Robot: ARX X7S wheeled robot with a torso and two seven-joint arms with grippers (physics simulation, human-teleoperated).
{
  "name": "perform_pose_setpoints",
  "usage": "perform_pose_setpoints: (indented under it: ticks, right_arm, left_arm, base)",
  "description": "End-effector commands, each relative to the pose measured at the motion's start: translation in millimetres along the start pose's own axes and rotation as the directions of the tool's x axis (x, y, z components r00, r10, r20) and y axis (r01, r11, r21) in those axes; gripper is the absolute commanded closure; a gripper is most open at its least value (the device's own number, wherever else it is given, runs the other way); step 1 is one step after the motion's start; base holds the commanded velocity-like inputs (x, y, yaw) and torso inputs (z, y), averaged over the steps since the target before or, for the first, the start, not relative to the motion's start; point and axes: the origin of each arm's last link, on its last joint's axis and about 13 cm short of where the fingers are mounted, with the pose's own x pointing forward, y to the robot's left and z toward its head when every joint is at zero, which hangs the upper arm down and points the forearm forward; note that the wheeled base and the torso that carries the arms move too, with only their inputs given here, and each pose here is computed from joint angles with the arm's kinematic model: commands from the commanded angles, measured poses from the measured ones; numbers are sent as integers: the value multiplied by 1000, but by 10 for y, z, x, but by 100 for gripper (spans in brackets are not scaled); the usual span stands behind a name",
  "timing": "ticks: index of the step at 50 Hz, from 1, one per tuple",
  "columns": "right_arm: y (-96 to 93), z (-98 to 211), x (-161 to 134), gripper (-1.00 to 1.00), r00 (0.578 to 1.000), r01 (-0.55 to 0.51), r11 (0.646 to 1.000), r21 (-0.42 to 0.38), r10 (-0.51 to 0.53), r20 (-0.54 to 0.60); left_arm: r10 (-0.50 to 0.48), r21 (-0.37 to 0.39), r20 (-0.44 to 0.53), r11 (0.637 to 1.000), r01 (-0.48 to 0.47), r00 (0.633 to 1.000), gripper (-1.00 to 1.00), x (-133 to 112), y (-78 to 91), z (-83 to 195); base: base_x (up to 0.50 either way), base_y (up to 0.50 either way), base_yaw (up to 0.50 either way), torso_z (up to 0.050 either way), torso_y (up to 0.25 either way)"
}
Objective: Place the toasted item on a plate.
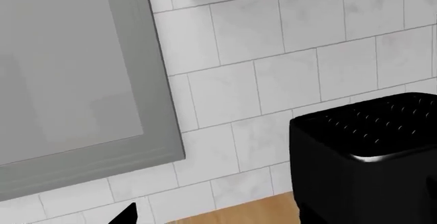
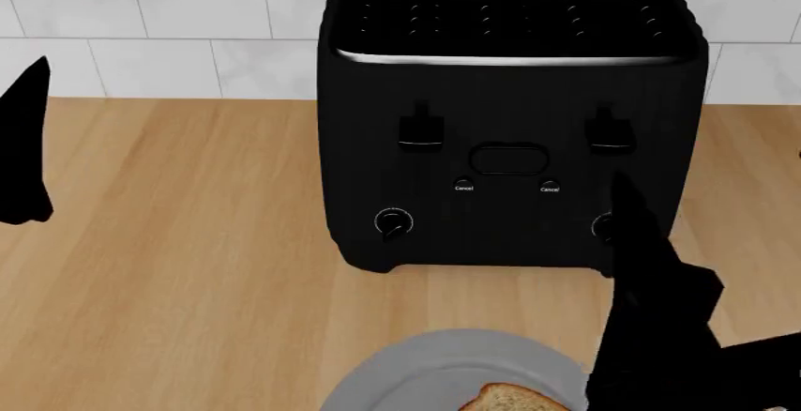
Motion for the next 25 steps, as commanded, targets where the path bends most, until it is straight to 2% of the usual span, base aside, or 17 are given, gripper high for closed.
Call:
perform_pose_setpoints:
  ticks: [1, 25]
  right_arm:
    - [-167, 183, -53, -100, 994, 92, 996, 1, -92, 52]
    - [-296, 427, -407, -100, 973, 195, 981, -3, -193, 130]
  left_arm:
    - [16, 45, -8, 999, -15, 1000, -100, -232, 52, 30]
    - [99, 129, -3, 987, -98, 995, -100, -892, 205, 133]
  base:
    - [0, 0, 0, 0, 0]
    - [0, 0, 0, 0, 0]
